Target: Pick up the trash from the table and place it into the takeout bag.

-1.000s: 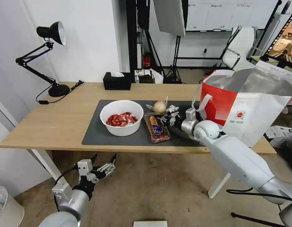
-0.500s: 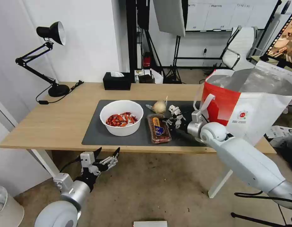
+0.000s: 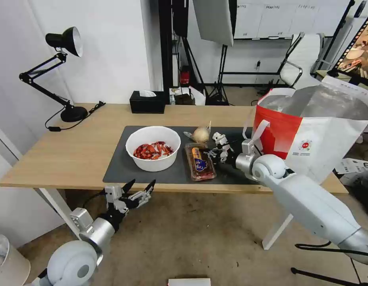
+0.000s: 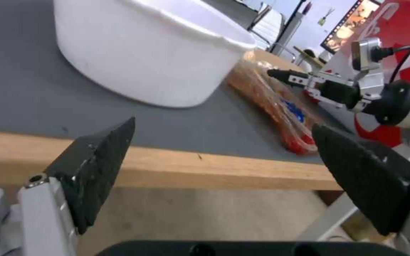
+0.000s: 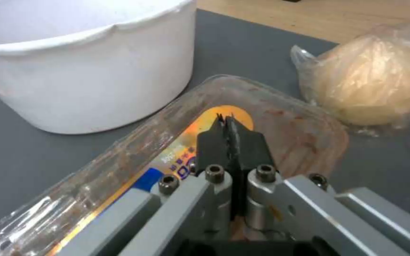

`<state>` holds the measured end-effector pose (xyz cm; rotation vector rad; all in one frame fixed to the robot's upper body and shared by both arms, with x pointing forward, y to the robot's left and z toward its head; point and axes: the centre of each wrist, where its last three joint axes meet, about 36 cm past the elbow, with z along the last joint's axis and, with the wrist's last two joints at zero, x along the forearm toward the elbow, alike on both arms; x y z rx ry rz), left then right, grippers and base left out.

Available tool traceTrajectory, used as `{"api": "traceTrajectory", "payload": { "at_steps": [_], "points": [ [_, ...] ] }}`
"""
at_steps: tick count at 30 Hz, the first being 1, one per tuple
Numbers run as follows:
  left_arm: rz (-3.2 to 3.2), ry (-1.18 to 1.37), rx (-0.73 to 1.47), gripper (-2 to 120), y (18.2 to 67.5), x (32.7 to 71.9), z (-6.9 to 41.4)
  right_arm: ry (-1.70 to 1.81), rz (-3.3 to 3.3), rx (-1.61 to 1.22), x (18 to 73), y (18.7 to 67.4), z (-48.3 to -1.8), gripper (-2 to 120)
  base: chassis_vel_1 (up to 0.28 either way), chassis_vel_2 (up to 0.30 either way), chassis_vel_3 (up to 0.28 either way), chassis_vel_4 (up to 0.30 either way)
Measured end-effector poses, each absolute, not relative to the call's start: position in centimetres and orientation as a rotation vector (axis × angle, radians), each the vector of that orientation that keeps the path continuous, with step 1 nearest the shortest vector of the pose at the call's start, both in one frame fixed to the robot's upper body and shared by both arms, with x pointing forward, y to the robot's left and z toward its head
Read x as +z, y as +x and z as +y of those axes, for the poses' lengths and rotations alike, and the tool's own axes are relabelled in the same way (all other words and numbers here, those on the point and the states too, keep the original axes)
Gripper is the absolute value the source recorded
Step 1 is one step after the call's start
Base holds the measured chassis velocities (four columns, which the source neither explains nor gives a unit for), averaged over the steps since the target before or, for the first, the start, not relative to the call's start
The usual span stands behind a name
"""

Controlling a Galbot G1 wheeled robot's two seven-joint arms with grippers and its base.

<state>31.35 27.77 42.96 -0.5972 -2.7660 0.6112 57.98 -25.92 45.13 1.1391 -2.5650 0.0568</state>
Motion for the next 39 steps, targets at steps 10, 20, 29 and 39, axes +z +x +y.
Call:
{"api": "traceTrajectory", "payload": {
  "at_steps": [10,20,29,39],
  "points": [
    [-2.674,-0.615,0.819,100,33.9,43.9,26.5,1.157,-2.539,0.068,44.5,58.4,-25.0,0,0.000,0.000,0.000,0.000],
    [-2.516,-0.723,0.911,100,37.4,46.1,24.8,1.152,-2.529,0.103,44.3,58.5,-25.2,0,0.000,0.000,0.000,0.000],
    [-2.432,-0.753,0.947,100,39.9,45.5,23.7,1.151,-2.526,0.114,44.3,58.0,-25.6,0,0.000,0.000,0.000,0.000],
    [-2.411,-0.657,0.908,100,41.8,45.5,21.7,1.150,-2.531,0.110,44.5,58.0,-25.6,0,0.000,0.000,0.000,0.000]
  ]
}}
